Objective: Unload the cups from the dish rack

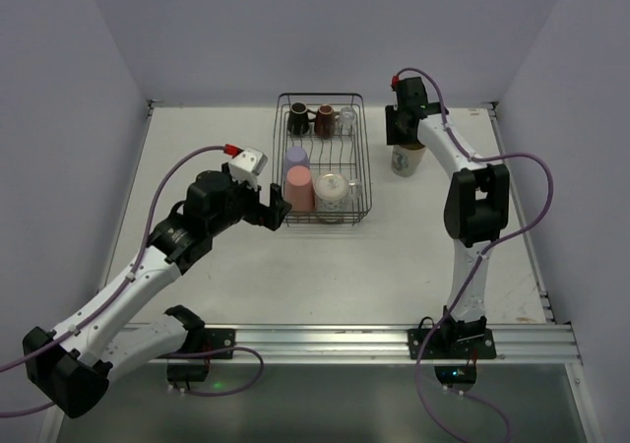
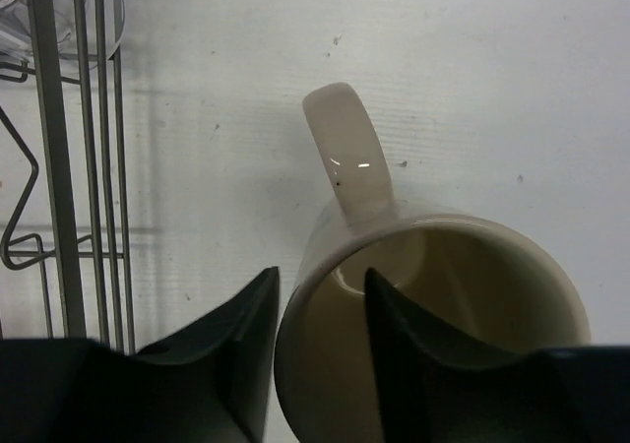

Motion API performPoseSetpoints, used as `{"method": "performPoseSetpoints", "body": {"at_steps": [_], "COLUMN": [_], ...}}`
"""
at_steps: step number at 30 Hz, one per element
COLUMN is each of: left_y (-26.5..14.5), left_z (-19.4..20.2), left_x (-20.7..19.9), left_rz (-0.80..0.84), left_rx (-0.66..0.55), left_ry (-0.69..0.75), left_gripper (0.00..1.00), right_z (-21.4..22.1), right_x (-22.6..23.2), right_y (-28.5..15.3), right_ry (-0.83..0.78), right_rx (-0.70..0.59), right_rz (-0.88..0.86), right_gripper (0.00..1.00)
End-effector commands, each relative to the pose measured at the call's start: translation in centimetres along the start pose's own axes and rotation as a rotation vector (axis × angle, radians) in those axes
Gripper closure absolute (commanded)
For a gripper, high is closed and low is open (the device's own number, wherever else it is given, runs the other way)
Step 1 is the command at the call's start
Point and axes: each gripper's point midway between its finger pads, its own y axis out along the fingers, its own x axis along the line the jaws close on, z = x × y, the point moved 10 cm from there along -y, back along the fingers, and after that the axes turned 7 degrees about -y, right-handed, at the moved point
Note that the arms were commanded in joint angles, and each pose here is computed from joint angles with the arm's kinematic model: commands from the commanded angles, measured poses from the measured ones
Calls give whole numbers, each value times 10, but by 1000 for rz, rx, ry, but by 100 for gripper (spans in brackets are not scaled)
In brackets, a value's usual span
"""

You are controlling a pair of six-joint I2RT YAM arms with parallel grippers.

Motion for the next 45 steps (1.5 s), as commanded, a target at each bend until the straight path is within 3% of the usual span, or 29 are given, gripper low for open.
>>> {"method": "performPoseSetpoints", "body": {"at_steps": [1,2,3,7,13,16,17,18,19,20,21,28,32,45], "left_y": [-1,1,2,16,50,71,82,87,91,101,106,151,167,178], "left_z": [-25,-23,-28,-35,-49,-55,-53,-56,-56,-57,-58,-46,-47,-31], "left_x": [-16,-18,-21,-40,-80,-88,-87,-87,-85,-82,-79,-57,-52,-45], "left_rz": [95,98,107,120,153,223,232,240,240,259,274,308,314,360], "left_rx": [-51,-40,-45,-23,41,59,70,57,51,54,65,201,243,375], "left_ry": [11,3,-3,-23,109,248,319,364,387,420,429,448,453,384], "left_gripper": [0,0,0,0,0,0,0,0,0,0,0,0,0,0], "right_z": [-24,-24,-26,-38,-30,-11,12,18,22,47,52,105,127,130], "right_x": [-5,-6,-5,-7,-5,-3,3,3,4,10,9,12,14,14], "right_y": [-20,-24,-29,-74,-135,-168,-160,-184,-190,-181,-200,-224,-220,-217], "right_ry": [-15,-11,-2,38,98,167,175,220,239,246,274,270,265,258], "right_rx": [-109,-117,-137,-259,-389,-480,-436,-501,-560,-518,-573,-644,-612,-594], "right_rz": [40,40,31,-17,-138,-205,-254,-291,-324,-366,-395,-489,-491,-486], "right_gripper": [52,45,31,13,1,1,1,1,1,1,1,1,1,1]}}
